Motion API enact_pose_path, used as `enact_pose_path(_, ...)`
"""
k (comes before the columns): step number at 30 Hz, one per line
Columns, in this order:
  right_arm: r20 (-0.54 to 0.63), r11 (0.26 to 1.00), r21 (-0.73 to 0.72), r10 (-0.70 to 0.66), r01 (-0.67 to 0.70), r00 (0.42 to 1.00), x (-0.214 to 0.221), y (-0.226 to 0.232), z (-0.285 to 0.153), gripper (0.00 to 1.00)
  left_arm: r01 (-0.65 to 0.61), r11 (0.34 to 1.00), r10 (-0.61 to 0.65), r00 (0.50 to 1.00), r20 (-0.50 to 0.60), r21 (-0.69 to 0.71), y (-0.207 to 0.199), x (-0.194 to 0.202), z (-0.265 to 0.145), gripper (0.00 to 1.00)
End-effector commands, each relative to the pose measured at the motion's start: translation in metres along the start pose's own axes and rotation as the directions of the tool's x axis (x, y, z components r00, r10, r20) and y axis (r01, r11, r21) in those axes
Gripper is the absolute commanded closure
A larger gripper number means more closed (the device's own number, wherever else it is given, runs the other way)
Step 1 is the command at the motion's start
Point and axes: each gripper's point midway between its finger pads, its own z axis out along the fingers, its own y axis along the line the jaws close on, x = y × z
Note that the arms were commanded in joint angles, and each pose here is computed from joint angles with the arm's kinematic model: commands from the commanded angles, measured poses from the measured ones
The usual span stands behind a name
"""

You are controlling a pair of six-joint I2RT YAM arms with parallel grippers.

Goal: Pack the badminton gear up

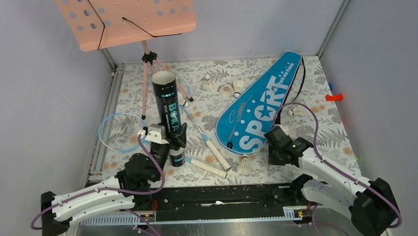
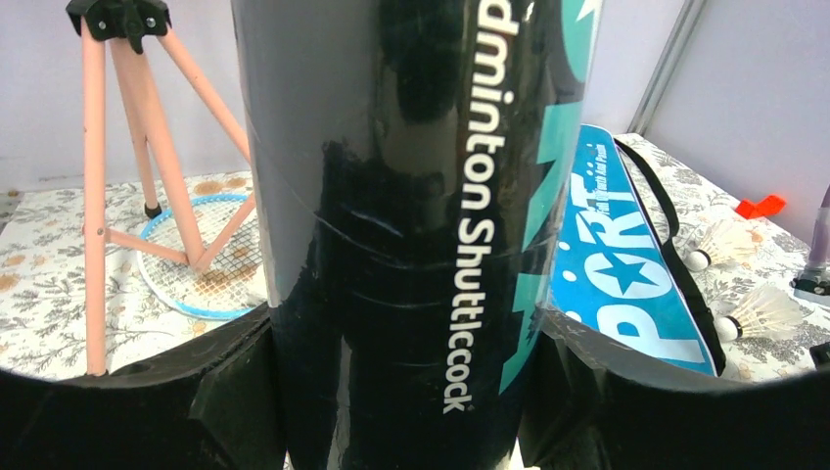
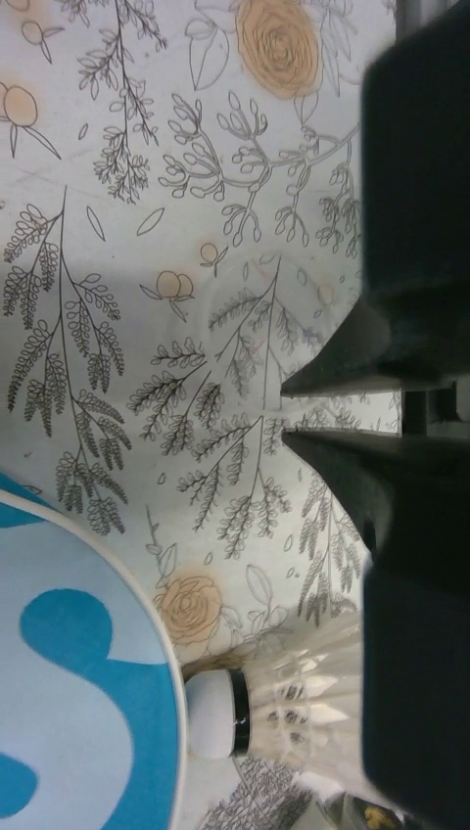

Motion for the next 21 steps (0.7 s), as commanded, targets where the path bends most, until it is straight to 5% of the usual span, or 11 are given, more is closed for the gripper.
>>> enact_pose_path(1, 0.119, 0.998, -0.06, 0.003, 0.004, 0.993, -0.027, 0.015, 0.002, 0.55, 0.093, 0.994, -0.091, 0.995, 0.046, -0.049, 0.01, -0.011, -0.002, 0.95)
enact_pose_path(5, 0.194, 0.983, -0.15, -0.075, 0.105, 0.978, -0.042, 0.024, -0.034, 0.02, 0.09, 0.996, -0.089, 0.995, 0.042, -0.026, 0.008, -0.009, -0.004, 0.94)
enact_pose_path(9, 0.32, 0.865, -0.421, -0.142, 0.275, 0.937, -0.04, 0.075, -0.066, 0.0, 0.088, 0.996, -0.087, 0.995, 0.056, -0.017, 0.009, -0.01, -0.006, 0.92)
enact_pose_path(12, 0.328, 0.903, -0.274, -0.235, 0.33, 0.915, -0.038, 0.064, -0.061, 0.0, 0.077, 0.997, -0.077, 0.995, 0.059, 0.009, 0.006, -0.01, -0.007, 0.91)
enact_pose_path(21, 0.247, 0.837, -0.143, -0.487, 0.529, 0.838, -0.016, 0.09, -0.066, 0.06, 0.06, 0.997, -0.064, 0.996, 0.065, 0.058, 0.001, -0.006, -0.011, 0.89)
